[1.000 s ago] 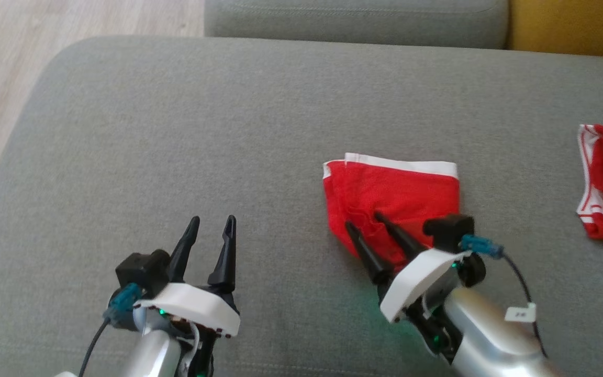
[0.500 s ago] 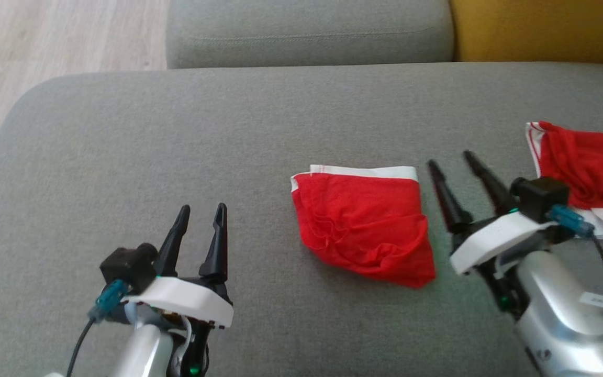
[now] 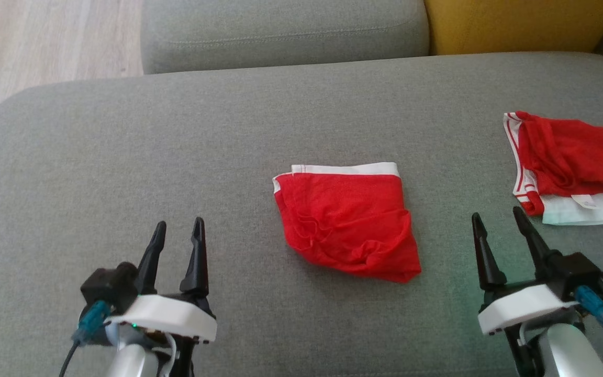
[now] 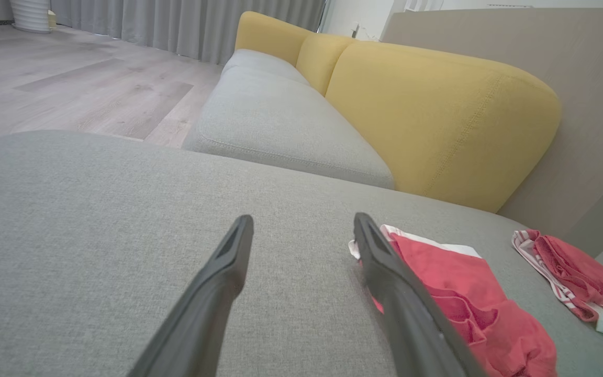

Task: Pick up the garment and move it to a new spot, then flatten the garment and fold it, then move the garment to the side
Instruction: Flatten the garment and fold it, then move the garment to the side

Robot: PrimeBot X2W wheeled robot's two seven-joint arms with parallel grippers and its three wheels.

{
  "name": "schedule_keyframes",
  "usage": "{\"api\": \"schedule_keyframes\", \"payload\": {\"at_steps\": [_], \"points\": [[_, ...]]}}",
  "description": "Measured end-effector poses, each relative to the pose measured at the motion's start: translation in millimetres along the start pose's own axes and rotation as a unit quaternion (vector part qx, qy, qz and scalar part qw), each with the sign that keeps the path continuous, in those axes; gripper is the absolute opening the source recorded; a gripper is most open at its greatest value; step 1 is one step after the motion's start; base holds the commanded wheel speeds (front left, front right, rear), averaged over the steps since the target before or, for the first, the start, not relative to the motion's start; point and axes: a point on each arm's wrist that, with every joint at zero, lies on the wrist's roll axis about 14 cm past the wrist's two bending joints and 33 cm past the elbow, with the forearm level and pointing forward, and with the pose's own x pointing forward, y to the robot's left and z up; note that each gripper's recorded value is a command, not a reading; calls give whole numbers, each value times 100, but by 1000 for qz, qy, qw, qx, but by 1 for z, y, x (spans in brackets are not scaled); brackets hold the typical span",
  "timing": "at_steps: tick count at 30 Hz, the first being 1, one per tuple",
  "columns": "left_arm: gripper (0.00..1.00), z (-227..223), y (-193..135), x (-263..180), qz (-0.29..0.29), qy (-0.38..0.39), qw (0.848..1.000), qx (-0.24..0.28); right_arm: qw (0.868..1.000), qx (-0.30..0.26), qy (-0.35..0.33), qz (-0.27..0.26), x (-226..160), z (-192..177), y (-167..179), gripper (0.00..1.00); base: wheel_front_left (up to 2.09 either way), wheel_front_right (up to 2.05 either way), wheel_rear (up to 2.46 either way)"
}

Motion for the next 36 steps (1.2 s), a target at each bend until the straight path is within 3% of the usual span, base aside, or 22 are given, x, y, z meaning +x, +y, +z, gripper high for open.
{"api": "schedule_keyframes", "payload": {"at_steps": [6, 11, 23, 32, 33, 34, 36], "points": [[100, -6, 3, -4, 3, 9, 1000, -3, 1000, 0, -4, -3, 4, 2, -2, 100, 0, 0, 0], [100, -14, 4, -3, 4, 22, 1000, -5, 999, 23, 6, 24, 17, -3, 20, 100, 0, 0, 0], [100, -28, 8, 9, 3, 43, 999, -3, 985, 78, 133, 76, 53, -65, 62, 100, 0, 0, 0], [100, -27, 24, 12, 26, 42, 999, 7, 974, 66, 189, 103, 68, -96, 80, 100, 0, 0, 0], [100, -27, 25, 12, 28, 43, 999, 8, 974, 65, 190, 106, 70, -97, 82, 80, 0, 0, 0], [100, -28, 26, 11, 30, 44, 999, 8, 974, 65, 190, 108, 73, -97, 83, 0, 0, 0, 0], [100, -28, 28, 11, 32, 44, 998, 8, 975, 60, 183, 113, 76, -94, 86, 0, 0, 0, 0]]}}
